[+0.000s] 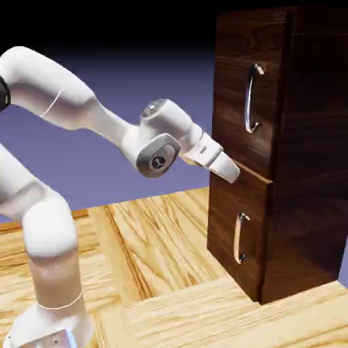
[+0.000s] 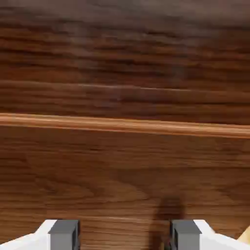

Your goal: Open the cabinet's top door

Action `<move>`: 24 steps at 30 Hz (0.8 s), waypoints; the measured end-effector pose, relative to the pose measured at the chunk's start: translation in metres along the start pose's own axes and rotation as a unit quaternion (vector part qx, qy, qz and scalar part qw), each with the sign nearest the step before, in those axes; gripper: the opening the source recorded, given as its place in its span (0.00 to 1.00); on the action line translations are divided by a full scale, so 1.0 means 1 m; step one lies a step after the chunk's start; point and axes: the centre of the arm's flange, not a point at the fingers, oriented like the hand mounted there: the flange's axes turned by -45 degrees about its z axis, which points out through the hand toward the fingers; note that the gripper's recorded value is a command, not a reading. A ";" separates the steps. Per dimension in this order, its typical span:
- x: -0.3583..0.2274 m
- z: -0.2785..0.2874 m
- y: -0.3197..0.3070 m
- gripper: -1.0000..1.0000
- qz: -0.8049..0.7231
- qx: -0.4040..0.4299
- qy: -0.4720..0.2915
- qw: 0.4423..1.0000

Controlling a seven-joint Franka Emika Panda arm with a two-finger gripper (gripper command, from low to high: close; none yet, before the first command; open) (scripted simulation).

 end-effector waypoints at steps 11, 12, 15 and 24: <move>0.038 -0.040 -0.022 0.50 -0.012 -0.004 0.073 0.997; 0.040 -0.043 -0.023 0.50 -0.013 -0.005 0.080 0.997; 0.047 -0.054 -0.027 0.50 -0.015 -0.006 0.101 0.995; 0.059 -0.083 -0.031 0.50 -0.016 -0.006 0.164 0.986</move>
